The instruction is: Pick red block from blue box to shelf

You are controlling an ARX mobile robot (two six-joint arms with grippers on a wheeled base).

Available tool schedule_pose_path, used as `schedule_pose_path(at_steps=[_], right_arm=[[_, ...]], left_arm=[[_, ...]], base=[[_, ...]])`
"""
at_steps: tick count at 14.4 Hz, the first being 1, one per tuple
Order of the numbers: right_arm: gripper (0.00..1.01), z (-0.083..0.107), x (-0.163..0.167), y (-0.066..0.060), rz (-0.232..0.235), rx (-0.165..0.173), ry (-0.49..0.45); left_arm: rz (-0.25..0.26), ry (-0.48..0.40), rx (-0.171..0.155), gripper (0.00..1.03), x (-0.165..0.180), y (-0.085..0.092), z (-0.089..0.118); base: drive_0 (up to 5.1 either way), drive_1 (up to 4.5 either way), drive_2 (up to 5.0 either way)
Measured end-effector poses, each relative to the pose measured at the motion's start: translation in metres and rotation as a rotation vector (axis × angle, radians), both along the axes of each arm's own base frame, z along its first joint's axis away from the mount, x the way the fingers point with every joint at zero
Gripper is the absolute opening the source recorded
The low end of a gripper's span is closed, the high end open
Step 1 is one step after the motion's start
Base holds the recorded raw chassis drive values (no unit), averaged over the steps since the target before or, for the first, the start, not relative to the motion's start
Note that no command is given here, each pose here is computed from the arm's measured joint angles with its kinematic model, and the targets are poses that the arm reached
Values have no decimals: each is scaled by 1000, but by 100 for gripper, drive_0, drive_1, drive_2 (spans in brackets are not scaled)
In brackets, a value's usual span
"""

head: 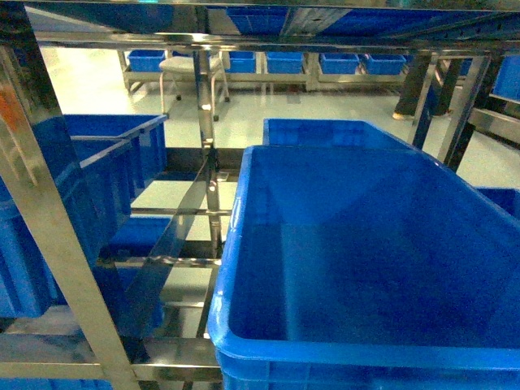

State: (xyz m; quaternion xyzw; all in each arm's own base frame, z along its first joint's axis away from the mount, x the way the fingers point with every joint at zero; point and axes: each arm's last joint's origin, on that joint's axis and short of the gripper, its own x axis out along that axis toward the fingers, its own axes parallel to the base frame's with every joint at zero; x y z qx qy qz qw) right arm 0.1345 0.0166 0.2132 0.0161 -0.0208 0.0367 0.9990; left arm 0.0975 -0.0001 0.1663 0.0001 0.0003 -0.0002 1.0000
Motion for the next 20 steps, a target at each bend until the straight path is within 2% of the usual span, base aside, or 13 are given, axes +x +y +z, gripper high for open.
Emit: schedule_pose_path(at_steps=[6,9,11,12,13,17,20], right_arm=[[28,-1,0,-1,9,2,9],[28,-6,3,-1,29,32,60],[28,-10,14,6,52,37,58],[28,-24,37,13,50,18,65],[28,-31,44,15,40,9,89],[28,-40,55,18,43,-13,103],[28,-38,72,21,45,-13,108]], left_arm=[[0,0,0,98,0,0,0],[0,0,0,98,0,0,0],[0,0,0,98,0,0,0],[0,0,0,98,0,0,0],[0,0,0,98,0,0,0],[0,0,0,98,0,0,0],[0,0,0,98,0,0,0]], base=[[0,0,0],[0,0,0],[0,0,0],[0,0,0],[0,0,0],[0,0,0],[0,0,0]])
